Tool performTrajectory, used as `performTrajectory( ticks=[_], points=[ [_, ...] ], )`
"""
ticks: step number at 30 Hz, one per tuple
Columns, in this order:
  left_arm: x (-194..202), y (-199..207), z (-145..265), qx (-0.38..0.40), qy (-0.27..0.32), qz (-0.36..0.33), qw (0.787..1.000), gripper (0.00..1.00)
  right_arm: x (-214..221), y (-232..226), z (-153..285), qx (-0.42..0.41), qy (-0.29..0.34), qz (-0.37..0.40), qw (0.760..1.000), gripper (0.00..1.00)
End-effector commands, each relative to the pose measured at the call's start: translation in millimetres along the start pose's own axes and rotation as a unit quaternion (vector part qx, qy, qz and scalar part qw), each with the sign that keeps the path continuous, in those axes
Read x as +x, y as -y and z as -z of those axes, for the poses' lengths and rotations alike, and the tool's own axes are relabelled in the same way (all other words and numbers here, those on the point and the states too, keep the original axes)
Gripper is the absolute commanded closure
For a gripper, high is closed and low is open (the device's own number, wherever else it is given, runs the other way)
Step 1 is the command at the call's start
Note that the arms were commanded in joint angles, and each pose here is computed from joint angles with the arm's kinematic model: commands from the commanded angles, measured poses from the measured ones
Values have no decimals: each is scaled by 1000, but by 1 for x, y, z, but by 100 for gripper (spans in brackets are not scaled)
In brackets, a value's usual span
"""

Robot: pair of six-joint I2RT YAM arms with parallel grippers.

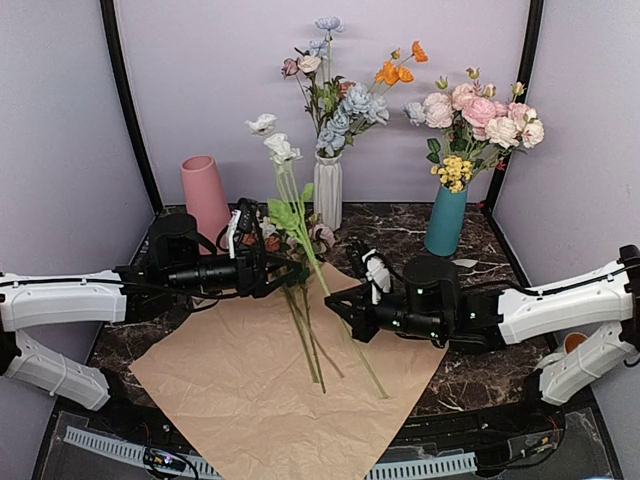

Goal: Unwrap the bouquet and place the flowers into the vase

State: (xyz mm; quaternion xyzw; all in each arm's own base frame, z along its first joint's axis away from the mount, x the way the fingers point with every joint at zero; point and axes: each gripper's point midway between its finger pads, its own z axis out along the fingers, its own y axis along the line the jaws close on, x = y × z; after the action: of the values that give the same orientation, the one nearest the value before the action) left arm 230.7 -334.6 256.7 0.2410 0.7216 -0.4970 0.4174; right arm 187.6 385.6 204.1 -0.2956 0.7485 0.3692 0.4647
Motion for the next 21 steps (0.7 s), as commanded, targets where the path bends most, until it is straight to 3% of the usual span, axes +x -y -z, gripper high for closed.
performTrajectory(
  ticks=[1,4,6,8,12,16,18,21],
  points=[
    [-14,12,3,29,28,13,999,24,-28,-42,-11,-63,62,36,995,100],
    [-18,13,11,27,48,19,998,31,-26,-59,-19,-94,58,57,992,100],
    [-20,15,15,29,57,18,998,42,-27,-66,-23,-105,58,67,990,100],
    [-21,15,17,28,60,19,998,57,-28,-71,-26,-113,62,74,989,100],
    [-23,11,17,15,62,26,998,99,-30,-79,-29,-125,65,90,986,100],
    [-29,9,21,-2,71,24,997,100,-31,-74,-33,-109,63,83,989,99],
    [-37,5,26,-30,74,10,997,100,-31,-69,-34,-96,55,81,991,86],
    [-67,0,39,-104,82,-30,991,100,-32,-58,-34,-89,54,71,992,55]
  ],
)
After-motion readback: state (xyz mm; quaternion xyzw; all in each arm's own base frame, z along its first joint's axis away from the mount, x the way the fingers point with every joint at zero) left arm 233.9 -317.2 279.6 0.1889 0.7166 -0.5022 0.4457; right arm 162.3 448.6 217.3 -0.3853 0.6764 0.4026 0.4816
